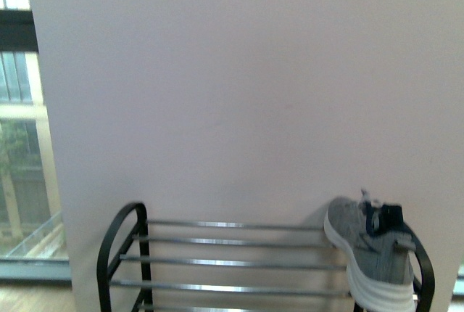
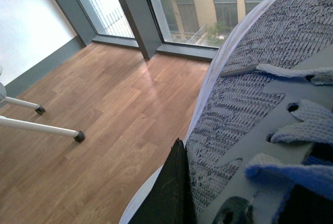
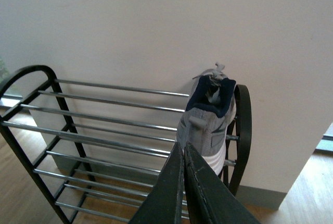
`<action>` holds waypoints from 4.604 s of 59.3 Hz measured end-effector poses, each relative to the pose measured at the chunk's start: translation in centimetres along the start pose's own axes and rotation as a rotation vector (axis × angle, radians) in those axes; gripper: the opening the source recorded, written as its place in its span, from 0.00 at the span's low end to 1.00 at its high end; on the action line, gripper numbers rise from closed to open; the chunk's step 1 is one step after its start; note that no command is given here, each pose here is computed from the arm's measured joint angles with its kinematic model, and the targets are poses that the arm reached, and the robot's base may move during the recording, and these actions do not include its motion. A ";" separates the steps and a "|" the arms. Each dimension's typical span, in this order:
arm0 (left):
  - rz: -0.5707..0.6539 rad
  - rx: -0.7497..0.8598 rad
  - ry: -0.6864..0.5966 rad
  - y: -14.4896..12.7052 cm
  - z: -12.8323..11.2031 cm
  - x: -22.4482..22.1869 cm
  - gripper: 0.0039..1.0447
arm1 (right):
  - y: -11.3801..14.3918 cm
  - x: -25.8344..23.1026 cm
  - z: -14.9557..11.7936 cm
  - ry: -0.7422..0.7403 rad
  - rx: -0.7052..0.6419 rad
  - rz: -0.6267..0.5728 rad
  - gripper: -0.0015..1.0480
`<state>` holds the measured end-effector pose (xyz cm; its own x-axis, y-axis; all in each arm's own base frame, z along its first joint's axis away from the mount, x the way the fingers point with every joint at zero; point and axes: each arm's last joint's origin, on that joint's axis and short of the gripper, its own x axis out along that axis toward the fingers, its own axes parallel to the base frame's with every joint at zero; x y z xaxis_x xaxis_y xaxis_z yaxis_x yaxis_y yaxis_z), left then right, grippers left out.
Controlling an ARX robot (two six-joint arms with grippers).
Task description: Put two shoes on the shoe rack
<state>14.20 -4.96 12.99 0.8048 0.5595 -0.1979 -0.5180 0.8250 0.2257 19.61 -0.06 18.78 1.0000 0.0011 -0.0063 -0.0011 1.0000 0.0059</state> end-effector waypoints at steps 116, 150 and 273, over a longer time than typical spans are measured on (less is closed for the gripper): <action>0.000 0.000 0.000 0.0 0.0 0.0 0.01 | 0.0 -8.6 -1.5 -0.027 0.000 -0.003 0.02; 0.002 0.000 0.000 0.0 0.0 0.0 0.01 | 0.0 -9.9 -1.8 -0.023 0.000 -0.003 0.02; 0.000 0.000 0.000 0.0 0.0 0.0 0.01 | 0.0 -9.9 -1.8 -0.023 -0.002 -0.003 0.91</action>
<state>14.20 -4.96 12.99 0.8048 0.5595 -0.1979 -0.5180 0.8250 0.2257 9.69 -0.02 17.00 0.9999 -0.0019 0.0166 0.0018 1.0000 0.0036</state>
